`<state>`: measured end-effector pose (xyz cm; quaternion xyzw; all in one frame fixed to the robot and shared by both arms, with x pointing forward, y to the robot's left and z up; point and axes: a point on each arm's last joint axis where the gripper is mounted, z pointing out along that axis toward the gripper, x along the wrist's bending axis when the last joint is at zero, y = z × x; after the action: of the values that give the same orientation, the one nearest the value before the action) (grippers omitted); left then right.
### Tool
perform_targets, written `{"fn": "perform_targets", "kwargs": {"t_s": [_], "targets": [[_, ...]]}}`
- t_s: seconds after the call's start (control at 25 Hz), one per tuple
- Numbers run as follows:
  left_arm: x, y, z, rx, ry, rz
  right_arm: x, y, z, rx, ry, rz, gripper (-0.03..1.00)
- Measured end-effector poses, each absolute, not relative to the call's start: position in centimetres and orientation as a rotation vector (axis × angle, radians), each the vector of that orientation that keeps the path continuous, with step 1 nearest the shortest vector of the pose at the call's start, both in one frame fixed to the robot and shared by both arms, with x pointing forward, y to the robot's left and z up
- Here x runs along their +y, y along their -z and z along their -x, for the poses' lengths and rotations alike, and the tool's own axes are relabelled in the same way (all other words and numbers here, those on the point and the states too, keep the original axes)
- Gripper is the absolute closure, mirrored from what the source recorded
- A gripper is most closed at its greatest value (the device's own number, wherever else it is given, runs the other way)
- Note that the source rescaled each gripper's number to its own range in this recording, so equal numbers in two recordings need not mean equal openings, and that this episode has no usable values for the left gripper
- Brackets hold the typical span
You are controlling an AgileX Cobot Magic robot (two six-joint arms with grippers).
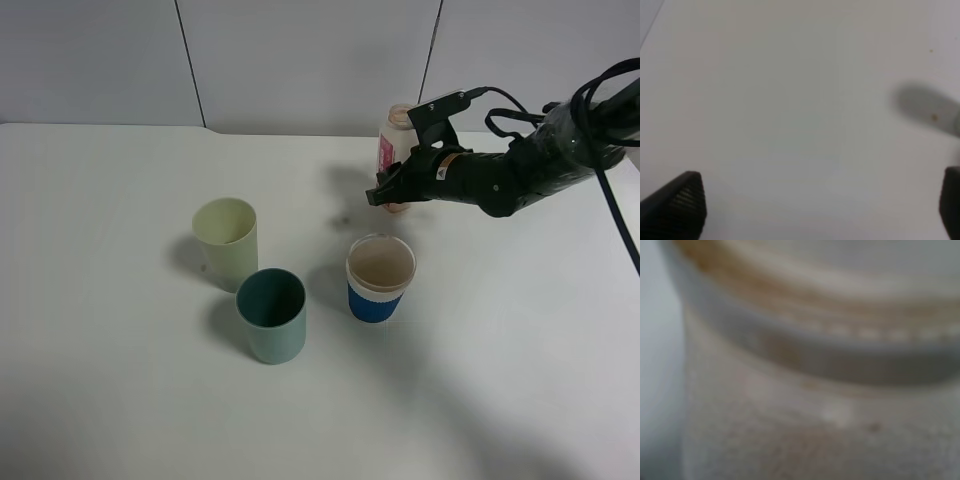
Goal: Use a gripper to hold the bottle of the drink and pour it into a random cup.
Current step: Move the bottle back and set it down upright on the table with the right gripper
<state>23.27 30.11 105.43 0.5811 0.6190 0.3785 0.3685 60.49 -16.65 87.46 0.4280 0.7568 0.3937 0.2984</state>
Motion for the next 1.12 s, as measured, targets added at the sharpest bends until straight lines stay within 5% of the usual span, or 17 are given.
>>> {"fn": "perform_targets", "kwargs": {"t_s": [0.56, 0.6, 0.72, 0.8, 0.92, 1.12], "targets": [[30.11, -105.43, -23.27, 1.589, -0.972, -1.492, -16.66, -87.45, -60.51, 2.006, -1.049, -1.141, 0.94], [30.11, -105.43, -23.27, 1.589, -0.972, -1.492, -16.66, -87.45, -60.51, 2.004, -1.051, -1.146, 0.87], [30.11, -105.43, -23.27, 1.589, -0.972, -1.492, -16.68, -87.44, -60.51, 1.99, -1.066, -1.187, 0.33], [30.11, -105.43, -23.27, 1.589, -0.972, -1.492, -16.67, -87.45, -60.52, 1.985, -1.073, -1.198, 0.09], [30.11, -105.43, -23.27, 1.589, -0.972, -1.492, -16.67, -87.45, -60.52, 1.982, -1.076, -1.206, 0.0], [30.11, -105.43, -23.27, 1.589, -0.972, -1.492, -16.68, -88.05, -60.52, 1.975, -1.082, -1.201, -0.03]]}}
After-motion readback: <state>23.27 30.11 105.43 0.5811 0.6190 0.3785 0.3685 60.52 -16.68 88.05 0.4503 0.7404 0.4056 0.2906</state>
